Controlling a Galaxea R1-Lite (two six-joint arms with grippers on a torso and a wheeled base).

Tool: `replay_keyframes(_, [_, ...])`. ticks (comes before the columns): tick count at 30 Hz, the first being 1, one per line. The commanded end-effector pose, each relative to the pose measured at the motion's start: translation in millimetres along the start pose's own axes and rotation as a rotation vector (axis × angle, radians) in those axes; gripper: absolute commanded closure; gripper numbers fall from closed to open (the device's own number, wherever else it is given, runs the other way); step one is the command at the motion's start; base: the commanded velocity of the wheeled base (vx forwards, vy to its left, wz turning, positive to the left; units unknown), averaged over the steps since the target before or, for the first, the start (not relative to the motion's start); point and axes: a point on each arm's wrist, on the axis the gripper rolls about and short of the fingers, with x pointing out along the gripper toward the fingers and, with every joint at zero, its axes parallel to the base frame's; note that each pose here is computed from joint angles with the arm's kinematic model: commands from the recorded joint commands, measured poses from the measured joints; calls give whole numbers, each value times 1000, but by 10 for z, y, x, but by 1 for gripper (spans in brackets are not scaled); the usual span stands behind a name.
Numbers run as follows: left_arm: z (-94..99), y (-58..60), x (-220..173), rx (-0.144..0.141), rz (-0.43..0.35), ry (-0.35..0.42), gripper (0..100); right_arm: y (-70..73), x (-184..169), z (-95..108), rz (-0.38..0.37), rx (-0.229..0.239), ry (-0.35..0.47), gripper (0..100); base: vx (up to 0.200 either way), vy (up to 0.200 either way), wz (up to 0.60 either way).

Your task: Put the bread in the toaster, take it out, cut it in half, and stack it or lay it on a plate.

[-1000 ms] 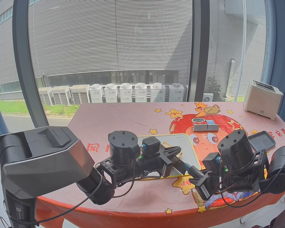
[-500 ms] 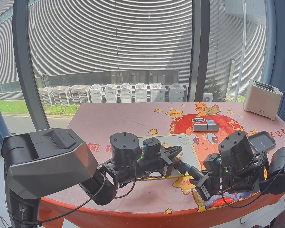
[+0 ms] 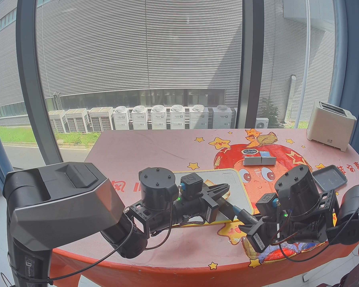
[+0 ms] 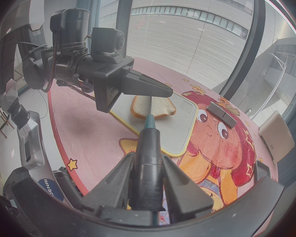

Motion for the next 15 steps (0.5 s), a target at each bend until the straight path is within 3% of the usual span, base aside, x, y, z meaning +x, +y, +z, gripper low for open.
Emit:
replay_keyframes(1, [-75, 9, 18, -8, 1, 24, 100, 3, 0, 1, 1, -1, 1, 100, 0, 0, 0])
replay_keyframes(8, [81, 26, 24, 7, 4, -40, 100, 0, -12, 6, 1, 0, -5, 100, 0, 0, 0])
replay_keyframes(12, [426, 70, -69, 28, 19, -128, 100, -4, -11, 6, 0, 1, -5, 100, 0, 0, 0])
replay_keyframes(15, [509, 155, -106, 31, 41, -151, 100, -2, -20, 9, 1, 1, -8, 100, 0, 0, 0])
